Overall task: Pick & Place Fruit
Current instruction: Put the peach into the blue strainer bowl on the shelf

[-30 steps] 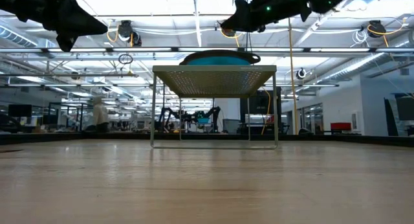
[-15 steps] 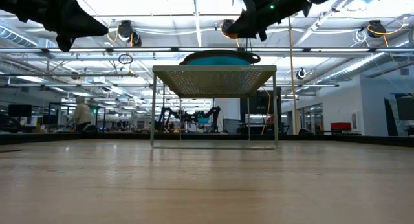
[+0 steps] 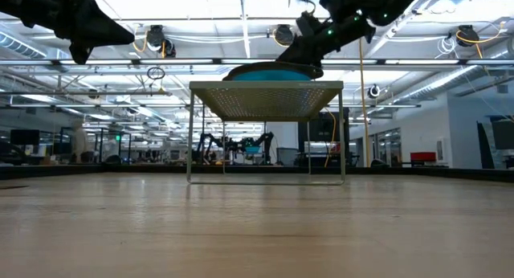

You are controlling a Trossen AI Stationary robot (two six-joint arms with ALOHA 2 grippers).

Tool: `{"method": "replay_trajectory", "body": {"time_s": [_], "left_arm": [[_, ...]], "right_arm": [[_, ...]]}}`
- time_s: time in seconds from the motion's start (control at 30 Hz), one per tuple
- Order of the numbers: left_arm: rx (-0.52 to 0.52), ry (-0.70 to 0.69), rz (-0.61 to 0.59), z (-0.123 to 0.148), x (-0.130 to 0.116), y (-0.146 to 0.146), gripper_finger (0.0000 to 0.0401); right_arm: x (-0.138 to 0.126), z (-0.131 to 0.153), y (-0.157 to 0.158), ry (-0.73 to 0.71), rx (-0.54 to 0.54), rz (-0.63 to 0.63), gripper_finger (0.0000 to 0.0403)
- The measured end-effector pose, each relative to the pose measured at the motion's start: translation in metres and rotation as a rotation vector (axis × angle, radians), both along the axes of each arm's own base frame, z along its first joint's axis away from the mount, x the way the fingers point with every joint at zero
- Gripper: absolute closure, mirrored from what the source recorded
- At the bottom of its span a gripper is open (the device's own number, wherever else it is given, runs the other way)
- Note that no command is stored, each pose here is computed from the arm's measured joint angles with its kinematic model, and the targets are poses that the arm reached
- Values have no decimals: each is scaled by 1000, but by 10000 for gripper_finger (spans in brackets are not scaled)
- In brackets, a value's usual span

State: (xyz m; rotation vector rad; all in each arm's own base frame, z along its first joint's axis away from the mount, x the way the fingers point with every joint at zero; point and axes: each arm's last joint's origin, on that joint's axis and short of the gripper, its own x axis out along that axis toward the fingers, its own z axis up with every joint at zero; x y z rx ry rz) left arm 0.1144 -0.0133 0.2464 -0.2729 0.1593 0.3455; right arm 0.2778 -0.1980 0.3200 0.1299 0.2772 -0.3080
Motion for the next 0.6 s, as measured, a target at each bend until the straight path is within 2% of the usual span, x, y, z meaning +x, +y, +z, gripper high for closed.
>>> {"method": "replay_trajectory", "body": {"time_s": [0.13,0.47,0.6], "left_arm": [[-4,-2,1,0,0,0,382],[-2,-4,18,0,0,0,382],[2,-3,25,0,0,1,382]], "right_arm": [[5,-9,-5,7,18,29,268],[5,-12,-8,10,32,19,268],[5,-12,-8,-1,79,4,268]]}}
